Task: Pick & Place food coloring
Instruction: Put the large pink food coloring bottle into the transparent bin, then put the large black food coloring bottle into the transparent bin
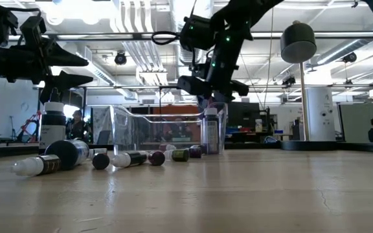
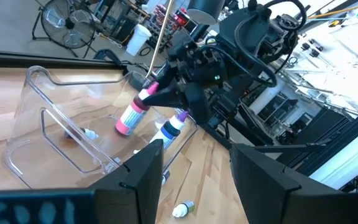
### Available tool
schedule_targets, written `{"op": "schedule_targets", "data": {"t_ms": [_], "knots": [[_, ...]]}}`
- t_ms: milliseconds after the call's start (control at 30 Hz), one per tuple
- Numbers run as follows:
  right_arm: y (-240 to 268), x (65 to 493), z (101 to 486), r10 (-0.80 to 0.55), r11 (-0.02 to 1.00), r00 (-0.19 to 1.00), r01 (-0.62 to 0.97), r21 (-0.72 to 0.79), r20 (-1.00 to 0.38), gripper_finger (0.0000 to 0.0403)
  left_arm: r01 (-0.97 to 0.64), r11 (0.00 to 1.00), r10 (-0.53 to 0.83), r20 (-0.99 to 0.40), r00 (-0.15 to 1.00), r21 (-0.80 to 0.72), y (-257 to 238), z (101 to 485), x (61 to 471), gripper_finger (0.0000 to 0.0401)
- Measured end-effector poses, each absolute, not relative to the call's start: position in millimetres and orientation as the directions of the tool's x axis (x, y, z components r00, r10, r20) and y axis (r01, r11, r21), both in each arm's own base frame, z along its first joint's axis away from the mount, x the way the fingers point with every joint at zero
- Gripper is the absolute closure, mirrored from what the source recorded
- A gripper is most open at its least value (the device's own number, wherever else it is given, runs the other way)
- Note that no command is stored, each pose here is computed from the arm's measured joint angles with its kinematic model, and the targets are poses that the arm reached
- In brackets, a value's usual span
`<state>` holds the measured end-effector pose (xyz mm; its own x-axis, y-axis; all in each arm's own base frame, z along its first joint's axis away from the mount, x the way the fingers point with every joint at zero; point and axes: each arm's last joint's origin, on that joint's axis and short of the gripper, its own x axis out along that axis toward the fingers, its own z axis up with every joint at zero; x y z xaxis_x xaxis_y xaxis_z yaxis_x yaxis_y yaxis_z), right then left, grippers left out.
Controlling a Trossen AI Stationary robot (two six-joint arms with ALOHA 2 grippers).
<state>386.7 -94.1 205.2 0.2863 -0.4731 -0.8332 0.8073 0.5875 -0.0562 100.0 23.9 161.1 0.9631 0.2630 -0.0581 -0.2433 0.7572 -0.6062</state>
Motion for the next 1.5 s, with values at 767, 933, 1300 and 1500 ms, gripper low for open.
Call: {"op": "schedule_targets", "data": {"t_ms": [767, 933, 1300, 1500], "knots": [[-46.5, 379.4, 305.6, -0.309, 0.877, 0.705, 0.471, 0.095, -0.639, 0.0149, -0.243, 0.757, 0.263, -0.058, 0.963, -0.606, 23.9, 161.2, 100.0, 0.0240], [-39.5, 367.7, 323.5, -0.276, 0.863, 0.743, 0.471, 0.184, -0.610, 0.0162, -0.243, 0.757, 0.263, -0.058, 0.963, -0.606, 23.9, 161.2, 100.0, 0.0240], [-27.4, 305.7, 350.6, -0.322, 0.845, 0.647, 0.525, 0.097, -0.691, 0.0179, -0.137, 0.626, 0.293, 0.068, 0.954, -0.768, 24.8, 173.5, 99.8, 0.0240], [-28.8, 284.2, 346.1, -0.357, 0.843, 0.625, 0.536, 0.048, -0.694, 0.0179, -0.089, 0.547, 0.297, 0.094, 0.950, -0.832, 24.8, 176.0, 99.7, 0.0240]]}}
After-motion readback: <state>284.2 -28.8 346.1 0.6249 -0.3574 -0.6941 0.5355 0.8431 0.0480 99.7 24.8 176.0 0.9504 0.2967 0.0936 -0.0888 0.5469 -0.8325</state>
